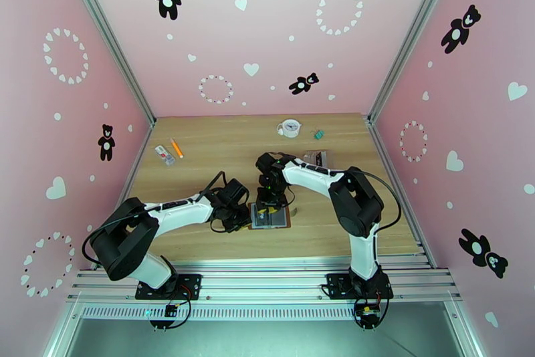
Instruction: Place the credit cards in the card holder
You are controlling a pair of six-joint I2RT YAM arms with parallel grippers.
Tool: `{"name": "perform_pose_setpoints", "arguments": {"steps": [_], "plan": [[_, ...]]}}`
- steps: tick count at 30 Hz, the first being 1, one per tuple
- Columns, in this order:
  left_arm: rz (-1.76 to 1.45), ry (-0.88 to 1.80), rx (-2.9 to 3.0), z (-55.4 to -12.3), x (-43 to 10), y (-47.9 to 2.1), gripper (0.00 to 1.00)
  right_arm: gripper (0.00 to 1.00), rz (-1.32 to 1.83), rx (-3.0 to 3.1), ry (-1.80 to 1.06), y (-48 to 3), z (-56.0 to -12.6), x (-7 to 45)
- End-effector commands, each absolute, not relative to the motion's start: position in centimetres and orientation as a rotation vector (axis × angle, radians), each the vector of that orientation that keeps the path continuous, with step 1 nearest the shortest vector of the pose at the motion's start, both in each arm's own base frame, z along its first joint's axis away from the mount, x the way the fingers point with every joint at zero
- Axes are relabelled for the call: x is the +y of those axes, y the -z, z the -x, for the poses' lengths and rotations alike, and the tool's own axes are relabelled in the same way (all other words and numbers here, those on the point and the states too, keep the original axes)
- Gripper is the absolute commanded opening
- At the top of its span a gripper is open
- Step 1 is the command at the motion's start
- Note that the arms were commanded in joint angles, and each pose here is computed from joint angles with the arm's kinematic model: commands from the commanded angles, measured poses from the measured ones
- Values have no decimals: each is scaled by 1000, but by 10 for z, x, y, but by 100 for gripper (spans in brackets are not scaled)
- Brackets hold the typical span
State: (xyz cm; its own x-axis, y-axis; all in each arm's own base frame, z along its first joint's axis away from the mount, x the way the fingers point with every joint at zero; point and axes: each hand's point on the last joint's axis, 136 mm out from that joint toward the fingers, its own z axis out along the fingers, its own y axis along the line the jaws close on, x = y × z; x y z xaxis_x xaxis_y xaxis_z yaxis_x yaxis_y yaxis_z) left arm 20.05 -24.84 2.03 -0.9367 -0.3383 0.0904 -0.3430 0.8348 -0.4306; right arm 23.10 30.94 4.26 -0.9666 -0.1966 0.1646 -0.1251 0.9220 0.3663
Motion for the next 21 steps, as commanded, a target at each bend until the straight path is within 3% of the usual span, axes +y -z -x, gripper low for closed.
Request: {"name": "perform_pose_setpoints", "arguments": {"steps": [1,21], "plan": [[-552,-689,-3011,-198,-247,-17,10,30,-226,-2897,496,-50,-228,304],[-526,-672,-2998,-197,-249,-13,7,34,-189,-2845,408,-16,-216,294]]}}
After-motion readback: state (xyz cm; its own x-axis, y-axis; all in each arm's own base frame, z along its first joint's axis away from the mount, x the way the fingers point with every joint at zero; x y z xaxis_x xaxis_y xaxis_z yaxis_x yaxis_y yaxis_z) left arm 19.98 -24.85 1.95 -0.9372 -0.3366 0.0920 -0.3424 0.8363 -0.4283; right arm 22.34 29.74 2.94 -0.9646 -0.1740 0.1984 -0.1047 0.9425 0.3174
